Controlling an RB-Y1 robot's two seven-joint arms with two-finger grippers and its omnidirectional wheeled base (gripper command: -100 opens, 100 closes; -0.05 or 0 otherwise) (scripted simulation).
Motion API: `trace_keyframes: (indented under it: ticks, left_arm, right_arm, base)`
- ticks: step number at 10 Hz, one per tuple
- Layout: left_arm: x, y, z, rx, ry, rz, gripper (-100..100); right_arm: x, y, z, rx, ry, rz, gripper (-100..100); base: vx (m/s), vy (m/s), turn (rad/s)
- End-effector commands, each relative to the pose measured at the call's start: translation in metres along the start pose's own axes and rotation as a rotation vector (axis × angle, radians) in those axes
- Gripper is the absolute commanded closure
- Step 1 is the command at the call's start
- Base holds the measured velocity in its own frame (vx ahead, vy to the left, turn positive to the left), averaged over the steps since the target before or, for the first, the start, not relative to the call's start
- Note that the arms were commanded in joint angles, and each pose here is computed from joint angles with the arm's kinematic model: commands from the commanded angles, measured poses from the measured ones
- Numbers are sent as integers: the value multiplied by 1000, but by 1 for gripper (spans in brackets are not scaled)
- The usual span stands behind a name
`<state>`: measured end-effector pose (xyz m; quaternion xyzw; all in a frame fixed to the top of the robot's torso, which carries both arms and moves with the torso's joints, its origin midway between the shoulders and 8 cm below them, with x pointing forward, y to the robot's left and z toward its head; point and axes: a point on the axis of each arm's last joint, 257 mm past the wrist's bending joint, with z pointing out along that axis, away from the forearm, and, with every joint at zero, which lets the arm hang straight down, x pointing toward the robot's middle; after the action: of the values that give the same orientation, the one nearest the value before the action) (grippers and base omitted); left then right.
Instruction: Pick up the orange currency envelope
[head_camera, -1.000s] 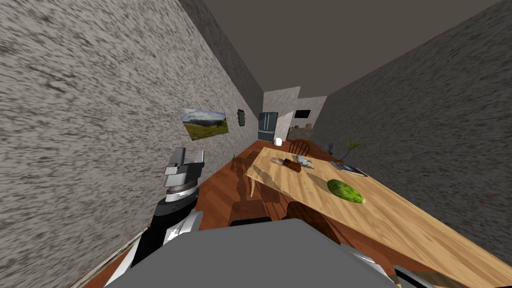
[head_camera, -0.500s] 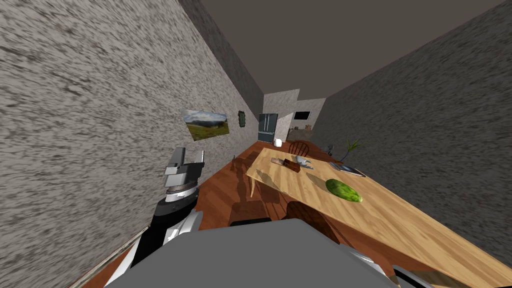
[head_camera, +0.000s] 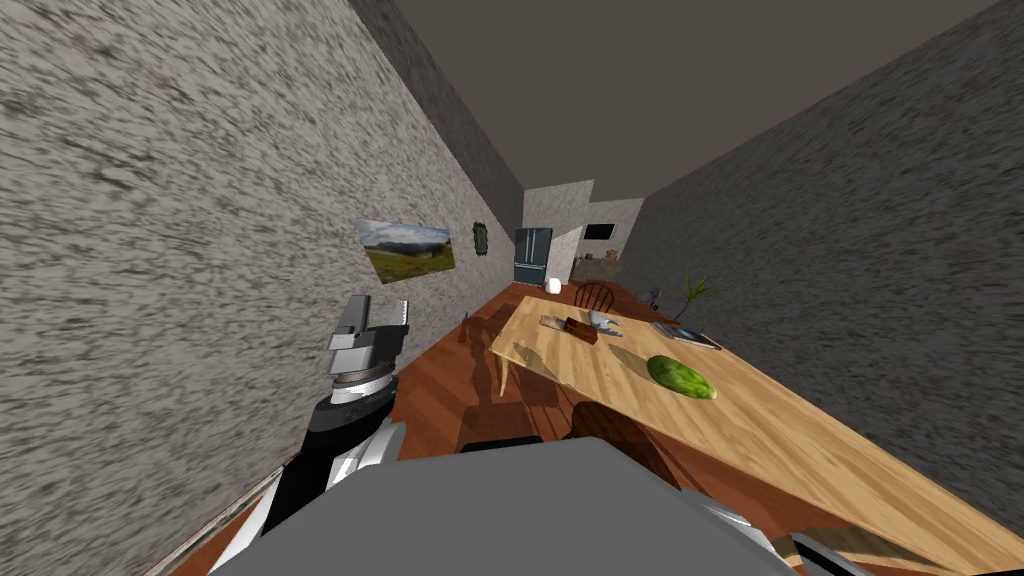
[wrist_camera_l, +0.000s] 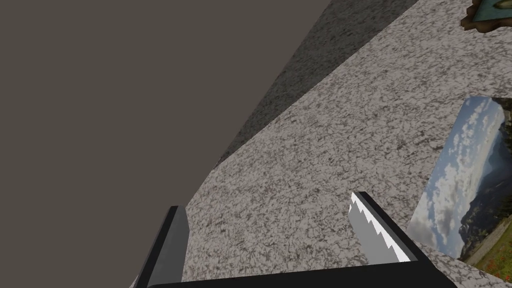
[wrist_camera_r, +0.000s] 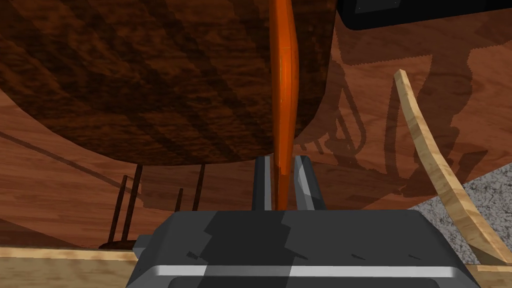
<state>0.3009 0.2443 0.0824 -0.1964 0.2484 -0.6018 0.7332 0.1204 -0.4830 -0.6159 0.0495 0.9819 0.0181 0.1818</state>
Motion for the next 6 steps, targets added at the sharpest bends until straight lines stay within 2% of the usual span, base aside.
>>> trace_keyframes:
  ticks: [1, 2, 4, 5, 6]
  left_arm:
    - [0, 0, 0, 0, 0, 0, 0]
    - [0, 0, 0, 0, 0, 0, 0]
    - [0, 0, 0, 0, 0, 0, 0]
    - [0, 0, 0, 0, 0, 0, 0]
    - [0, 0, 0, 0, 0, 0, 0]
  right_arm:
    - [1, -5, -8, -12, 1, -36, 100]
    - [1, -5, -8, -12, 1, -36, 100]
    - [3, -11, -19, -32, 4, -88, 100]
    - [2, -9, -16, -27, 3, -72, 100]
    - [3, -9, -17, -28, 4, -75, 0]
  base:
    - [93, 50, -239]
    - [85, 50, -123]
    - [109, 49, -236]
    - [51, 27, -63]
    - [8, 6, 11]
